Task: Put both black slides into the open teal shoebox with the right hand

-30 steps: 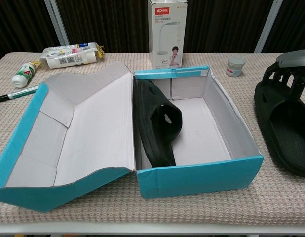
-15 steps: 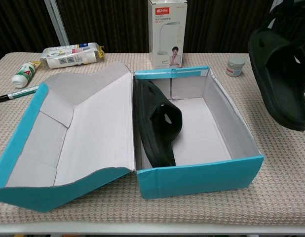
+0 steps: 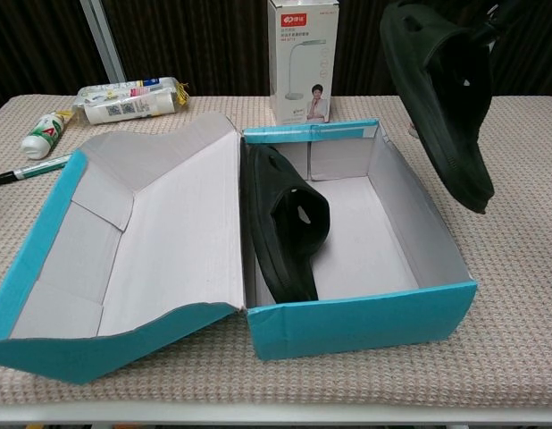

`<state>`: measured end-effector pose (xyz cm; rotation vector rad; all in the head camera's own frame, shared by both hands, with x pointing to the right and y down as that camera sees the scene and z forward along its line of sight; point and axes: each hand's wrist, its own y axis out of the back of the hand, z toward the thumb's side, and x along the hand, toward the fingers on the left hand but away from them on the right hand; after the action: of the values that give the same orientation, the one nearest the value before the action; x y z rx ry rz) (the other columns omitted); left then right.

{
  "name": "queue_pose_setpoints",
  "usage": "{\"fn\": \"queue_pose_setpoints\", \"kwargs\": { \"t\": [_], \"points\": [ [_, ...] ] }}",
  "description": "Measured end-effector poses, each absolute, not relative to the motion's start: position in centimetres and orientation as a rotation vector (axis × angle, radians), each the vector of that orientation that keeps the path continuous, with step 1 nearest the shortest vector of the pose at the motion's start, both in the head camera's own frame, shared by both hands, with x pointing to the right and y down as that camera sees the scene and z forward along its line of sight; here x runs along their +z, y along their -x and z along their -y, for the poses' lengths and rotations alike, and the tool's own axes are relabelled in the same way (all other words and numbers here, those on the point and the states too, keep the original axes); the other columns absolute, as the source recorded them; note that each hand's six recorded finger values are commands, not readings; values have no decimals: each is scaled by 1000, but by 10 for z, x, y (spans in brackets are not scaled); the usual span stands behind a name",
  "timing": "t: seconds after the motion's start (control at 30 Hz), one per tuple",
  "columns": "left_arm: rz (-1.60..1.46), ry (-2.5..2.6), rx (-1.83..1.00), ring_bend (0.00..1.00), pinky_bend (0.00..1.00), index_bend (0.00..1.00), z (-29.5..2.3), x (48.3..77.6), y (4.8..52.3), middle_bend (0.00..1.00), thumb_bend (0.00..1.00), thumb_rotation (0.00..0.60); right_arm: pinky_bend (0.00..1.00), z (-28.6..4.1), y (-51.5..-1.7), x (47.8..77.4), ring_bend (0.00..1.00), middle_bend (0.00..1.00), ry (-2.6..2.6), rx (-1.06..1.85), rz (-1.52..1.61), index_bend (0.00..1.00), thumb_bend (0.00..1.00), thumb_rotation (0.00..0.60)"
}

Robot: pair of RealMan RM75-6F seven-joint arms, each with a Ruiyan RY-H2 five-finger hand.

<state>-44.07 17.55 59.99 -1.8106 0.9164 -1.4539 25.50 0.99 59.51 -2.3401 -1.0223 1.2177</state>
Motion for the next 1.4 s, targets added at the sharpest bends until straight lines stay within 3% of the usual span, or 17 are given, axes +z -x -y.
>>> {"fn": "queue_pose_setpoints", "kwargs": {
  "t": [0.53,1.4],
  "points": [
    [-916,1800,-1458,159,216,279,-178,603,444,242,89,600,399,-45,-235,640,242,425,2628,1029,1014,284,243,600],
    [-918,1788,-1456,159,216,279,-181,607,449,243,90,600,399,-56,-226,675,242,425,2695,1033,957,284,244,600]
  ]
}}
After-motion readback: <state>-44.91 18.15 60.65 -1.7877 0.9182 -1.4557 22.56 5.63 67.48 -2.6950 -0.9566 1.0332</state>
